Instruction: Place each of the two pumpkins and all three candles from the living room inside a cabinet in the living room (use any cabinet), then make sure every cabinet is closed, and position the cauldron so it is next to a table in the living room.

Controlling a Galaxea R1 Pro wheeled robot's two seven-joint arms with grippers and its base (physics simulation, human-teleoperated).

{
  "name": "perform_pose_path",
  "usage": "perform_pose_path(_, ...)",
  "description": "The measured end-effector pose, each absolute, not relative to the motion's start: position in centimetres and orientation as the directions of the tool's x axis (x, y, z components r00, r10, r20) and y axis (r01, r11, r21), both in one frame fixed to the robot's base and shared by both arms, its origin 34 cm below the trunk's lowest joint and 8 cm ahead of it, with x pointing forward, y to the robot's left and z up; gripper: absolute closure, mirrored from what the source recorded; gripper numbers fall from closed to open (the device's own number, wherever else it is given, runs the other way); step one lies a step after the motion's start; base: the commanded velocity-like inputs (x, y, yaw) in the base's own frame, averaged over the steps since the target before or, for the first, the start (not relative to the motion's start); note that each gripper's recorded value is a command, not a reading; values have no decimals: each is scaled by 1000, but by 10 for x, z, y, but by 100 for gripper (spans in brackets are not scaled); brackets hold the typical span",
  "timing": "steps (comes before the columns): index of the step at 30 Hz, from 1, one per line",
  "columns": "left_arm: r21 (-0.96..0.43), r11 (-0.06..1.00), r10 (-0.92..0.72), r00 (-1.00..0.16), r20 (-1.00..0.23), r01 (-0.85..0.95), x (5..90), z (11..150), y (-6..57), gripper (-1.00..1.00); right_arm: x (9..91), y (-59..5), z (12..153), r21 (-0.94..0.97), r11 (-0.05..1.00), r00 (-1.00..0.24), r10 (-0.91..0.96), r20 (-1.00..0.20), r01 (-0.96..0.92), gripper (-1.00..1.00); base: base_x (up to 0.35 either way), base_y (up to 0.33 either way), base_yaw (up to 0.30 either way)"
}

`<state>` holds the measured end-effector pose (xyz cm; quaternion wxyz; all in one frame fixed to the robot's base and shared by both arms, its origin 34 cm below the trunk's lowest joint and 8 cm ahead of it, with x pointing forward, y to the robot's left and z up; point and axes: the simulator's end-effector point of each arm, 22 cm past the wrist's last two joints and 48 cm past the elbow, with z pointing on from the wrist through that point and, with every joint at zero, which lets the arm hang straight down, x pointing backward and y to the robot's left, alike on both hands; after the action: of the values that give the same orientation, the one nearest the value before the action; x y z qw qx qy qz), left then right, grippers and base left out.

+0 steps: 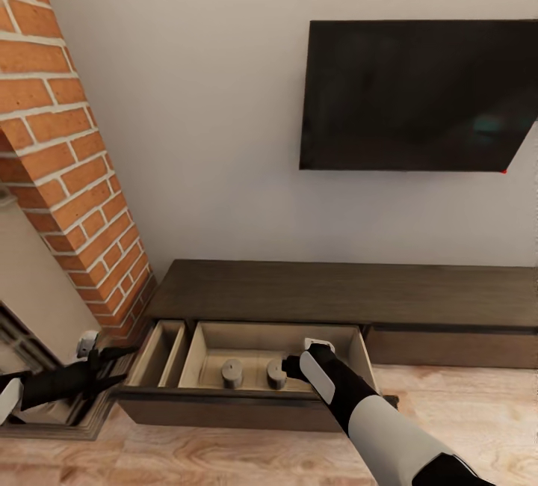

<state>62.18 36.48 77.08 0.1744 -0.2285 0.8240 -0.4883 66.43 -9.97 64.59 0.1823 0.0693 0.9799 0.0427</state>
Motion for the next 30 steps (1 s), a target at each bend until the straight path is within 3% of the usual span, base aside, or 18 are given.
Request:
perform_pose_path(10,-885,419,-546,-835,-66,-204,622,782,365,-100,664,-100,657,108,987,-924,151,-351,120,-100,-304,105,0)
perform_pose_path(30,-876,432,-546,-835,-67,-212,621,764,366,-100,665,-100,643,108,987,-923,151,-354,120,-100,-280,5,0)
